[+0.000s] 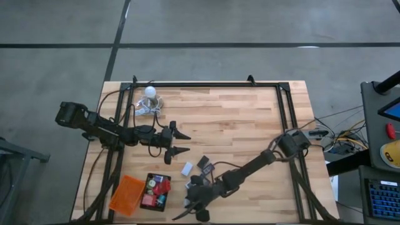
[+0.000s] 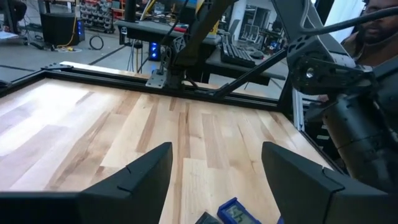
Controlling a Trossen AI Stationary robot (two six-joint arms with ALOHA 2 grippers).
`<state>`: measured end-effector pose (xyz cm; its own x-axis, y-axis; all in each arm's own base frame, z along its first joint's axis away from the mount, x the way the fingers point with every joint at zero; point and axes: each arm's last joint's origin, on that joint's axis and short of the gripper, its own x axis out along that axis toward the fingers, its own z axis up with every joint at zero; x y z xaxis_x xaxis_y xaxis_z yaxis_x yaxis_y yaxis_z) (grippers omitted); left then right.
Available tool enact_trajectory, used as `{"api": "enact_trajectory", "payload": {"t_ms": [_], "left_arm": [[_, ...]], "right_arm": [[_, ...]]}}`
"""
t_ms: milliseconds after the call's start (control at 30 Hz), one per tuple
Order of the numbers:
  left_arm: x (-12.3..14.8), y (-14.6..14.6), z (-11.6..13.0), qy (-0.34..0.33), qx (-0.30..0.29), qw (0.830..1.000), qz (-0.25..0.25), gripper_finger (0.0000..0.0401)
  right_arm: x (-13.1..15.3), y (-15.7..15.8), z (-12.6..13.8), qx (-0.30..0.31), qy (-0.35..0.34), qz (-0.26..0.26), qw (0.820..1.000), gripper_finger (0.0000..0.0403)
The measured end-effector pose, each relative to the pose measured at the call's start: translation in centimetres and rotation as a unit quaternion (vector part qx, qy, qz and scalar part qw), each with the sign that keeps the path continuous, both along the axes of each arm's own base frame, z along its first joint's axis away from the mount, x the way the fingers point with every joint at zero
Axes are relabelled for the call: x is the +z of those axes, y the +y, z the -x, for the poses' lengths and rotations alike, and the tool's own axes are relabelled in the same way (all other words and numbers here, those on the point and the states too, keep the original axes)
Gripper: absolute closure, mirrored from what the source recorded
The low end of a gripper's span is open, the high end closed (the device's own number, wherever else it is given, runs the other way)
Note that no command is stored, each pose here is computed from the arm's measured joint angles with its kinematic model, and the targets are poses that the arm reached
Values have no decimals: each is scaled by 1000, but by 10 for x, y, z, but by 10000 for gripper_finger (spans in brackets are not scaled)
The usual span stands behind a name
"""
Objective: Pick & Place Office items
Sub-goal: Put the white charger adapter into the black basket
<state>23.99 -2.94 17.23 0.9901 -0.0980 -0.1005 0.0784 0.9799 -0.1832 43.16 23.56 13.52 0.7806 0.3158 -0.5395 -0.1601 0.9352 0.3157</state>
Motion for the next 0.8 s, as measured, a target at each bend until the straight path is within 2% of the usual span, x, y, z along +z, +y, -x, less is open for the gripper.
{"api": "enact_trajectory", "payload": {"t_ms": [267,433,800], "left_arm": [[0,0,0,2,0,1000,3,149],[0,0,0,2,0,1000,5,149],[0,0,0,2,-1,1000,5,149]], "right_arm": [[-5,-6,0,13,49,-52,997,268],[-11,-9,4,-5,90,-47,995,268],[-10,-9,3,-6,84,-47,995,259]]}}
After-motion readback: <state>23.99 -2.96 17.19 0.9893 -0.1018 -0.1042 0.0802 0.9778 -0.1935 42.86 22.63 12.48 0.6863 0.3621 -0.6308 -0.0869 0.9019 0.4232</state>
